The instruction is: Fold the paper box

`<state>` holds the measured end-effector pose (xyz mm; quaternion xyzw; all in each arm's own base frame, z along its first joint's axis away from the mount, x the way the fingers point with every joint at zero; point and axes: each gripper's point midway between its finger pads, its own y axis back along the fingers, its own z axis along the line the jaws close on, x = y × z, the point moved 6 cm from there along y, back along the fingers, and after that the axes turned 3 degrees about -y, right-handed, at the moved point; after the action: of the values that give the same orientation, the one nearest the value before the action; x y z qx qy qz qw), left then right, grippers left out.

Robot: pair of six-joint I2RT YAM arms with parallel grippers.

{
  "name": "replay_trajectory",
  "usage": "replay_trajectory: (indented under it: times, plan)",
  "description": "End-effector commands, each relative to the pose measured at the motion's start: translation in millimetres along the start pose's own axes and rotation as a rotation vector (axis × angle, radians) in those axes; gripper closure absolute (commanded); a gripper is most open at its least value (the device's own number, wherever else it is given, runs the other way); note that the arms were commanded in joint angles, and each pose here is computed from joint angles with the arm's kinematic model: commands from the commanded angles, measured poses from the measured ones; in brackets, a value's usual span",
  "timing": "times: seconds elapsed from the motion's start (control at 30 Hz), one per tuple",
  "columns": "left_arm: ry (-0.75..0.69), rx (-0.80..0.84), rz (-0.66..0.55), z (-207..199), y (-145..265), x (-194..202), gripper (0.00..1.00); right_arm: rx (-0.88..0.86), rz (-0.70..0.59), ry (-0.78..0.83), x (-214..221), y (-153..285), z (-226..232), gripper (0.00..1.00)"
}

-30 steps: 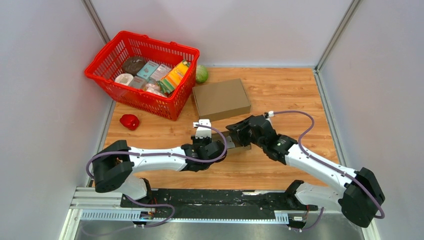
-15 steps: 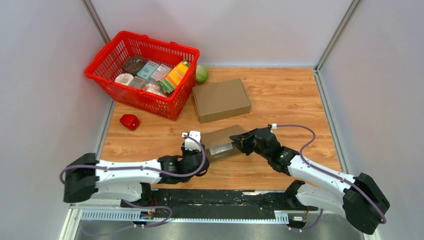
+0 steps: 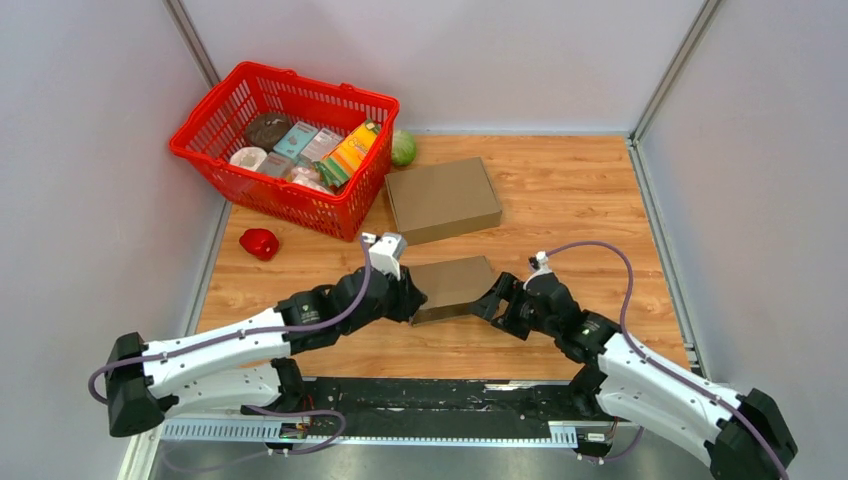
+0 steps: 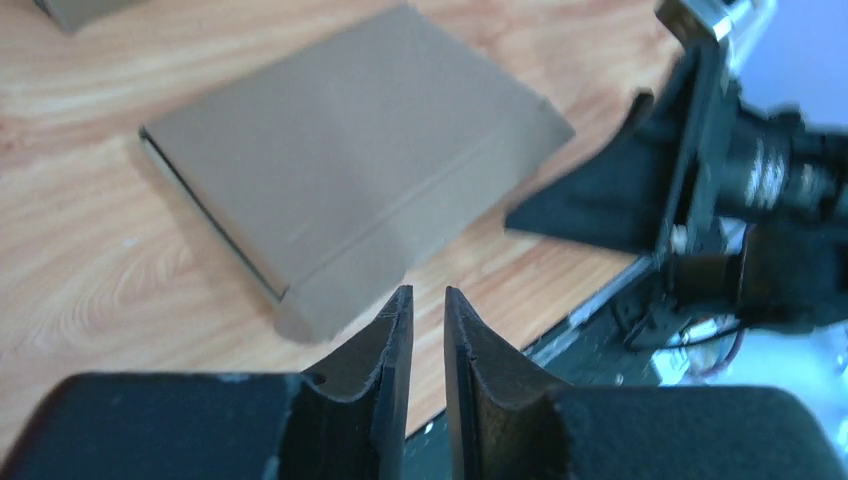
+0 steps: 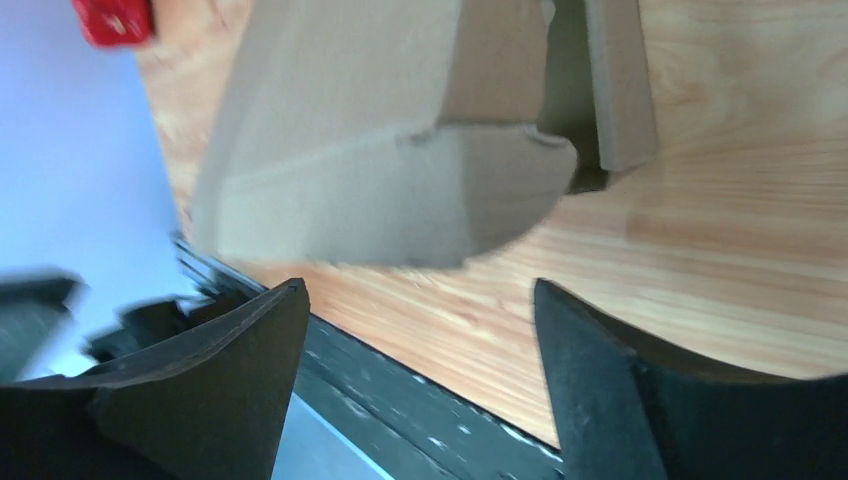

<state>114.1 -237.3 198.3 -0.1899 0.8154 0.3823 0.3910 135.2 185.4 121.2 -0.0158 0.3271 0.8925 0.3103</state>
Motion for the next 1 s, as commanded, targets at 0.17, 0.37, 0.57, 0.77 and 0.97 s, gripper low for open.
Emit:
replay_trajectory:
  times: [0.17,0.37,0.57,0.77,0.97]
  plan:
    - [0.08,0.151,0.041,-5,-71,-18,0.8,-0.076,0.132,0.46,-20,67,33,0.35]
    - [0.144,0.059,0.123,23,-98,33,0.81,-0.325,0.205,0.38,-51,41,95,0.48]
    - [0.147,-0.017,0.145,42,-101,51,0.78,-0.362,0.267,0.338,-51,-16,58,0.51]
    - [0.066,-0.007,0.185,35,-103,39,0.74,-0.194,0.16,0.309,-55,-20,7,0.53]
    - [0.046,-0.03,0.082,37,-77,15,0.58,0.066,-0.01,0.24,-84,-4,-25,0.4]
